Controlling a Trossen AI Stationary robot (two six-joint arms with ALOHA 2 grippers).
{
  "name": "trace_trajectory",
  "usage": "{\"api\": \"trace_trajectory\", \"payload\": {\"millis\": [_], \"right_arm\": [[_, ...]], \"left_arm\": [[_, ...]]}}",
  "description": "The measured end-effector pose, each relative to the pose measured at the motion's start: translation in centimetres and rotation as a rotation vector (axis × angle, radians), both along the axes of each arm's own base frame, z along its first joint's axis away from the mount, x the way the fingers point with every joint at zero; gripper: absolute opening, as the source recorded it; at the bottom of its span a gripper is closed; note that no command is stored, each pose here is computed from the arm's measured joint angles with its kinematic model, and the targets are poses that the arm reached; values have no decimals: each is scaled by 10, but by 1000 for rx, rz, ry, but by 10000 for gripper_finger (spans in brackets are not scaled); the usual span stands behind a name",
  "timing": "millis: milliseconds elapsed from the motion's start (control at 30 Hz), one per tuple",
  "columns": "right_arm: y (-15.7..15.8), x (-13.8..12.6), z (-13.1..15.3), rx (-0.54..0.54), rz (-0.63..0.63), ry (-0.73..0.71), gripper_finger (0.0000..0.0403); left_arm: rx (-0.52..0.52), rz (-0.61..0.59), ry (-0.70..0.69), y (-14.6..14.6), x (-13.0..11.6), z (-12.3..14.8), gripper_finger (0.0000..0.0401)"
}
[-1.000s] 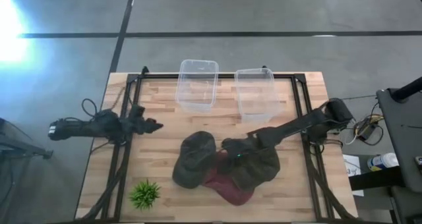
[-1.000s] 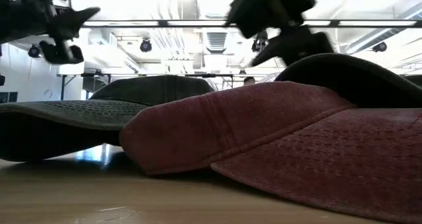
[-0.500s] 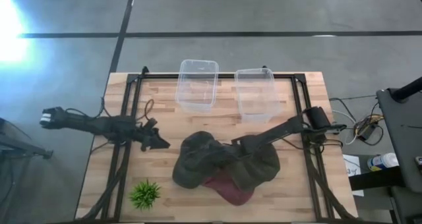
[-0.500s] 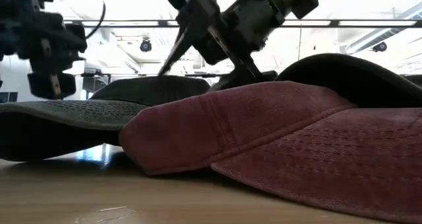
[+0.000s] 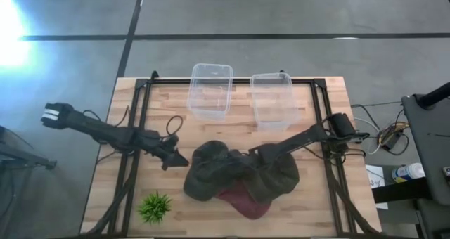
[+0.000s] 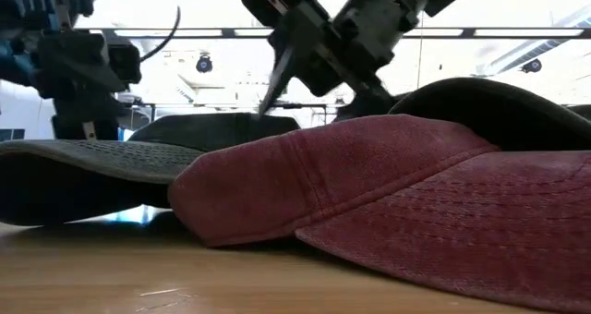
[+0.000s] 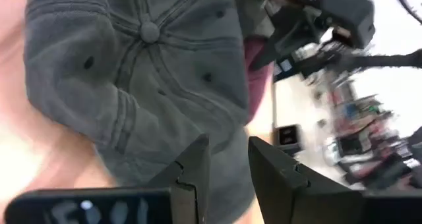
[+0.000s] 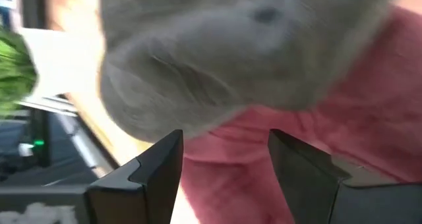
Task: Pick & Place hat
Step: Put the left black cap into the right transparent bin
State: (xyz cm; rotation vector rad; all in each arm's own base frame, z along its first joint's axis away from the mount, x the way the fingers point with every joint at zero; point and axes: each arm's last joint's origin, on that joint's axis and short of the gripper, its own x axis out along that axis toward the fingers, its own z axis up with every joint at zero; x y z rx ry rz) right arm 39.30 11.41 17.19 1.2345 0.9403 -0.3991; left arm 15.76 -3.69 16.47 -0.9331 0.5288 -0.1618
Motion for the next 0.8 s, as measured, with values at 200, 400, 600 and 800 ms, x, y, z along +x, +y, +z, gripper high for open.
{"api": "trace_trajectory", "payload": {"millis": [200,400,600,800], "right_arm": [[1,4,-9,12,-8,-5,219],[1,11,-22,-2,8,-28,219],[-1,16,-32,-50,29,-52,219],[-2,24,-28,-88,90,-166,219]], "left_arm": [[115,-104,64,-9,22,-4,98],[140,-196,182,-17,40,-22,98],[153,-246,234,-22,56,-30,98],[177,-306,233,-27,71,-30,98]]}}
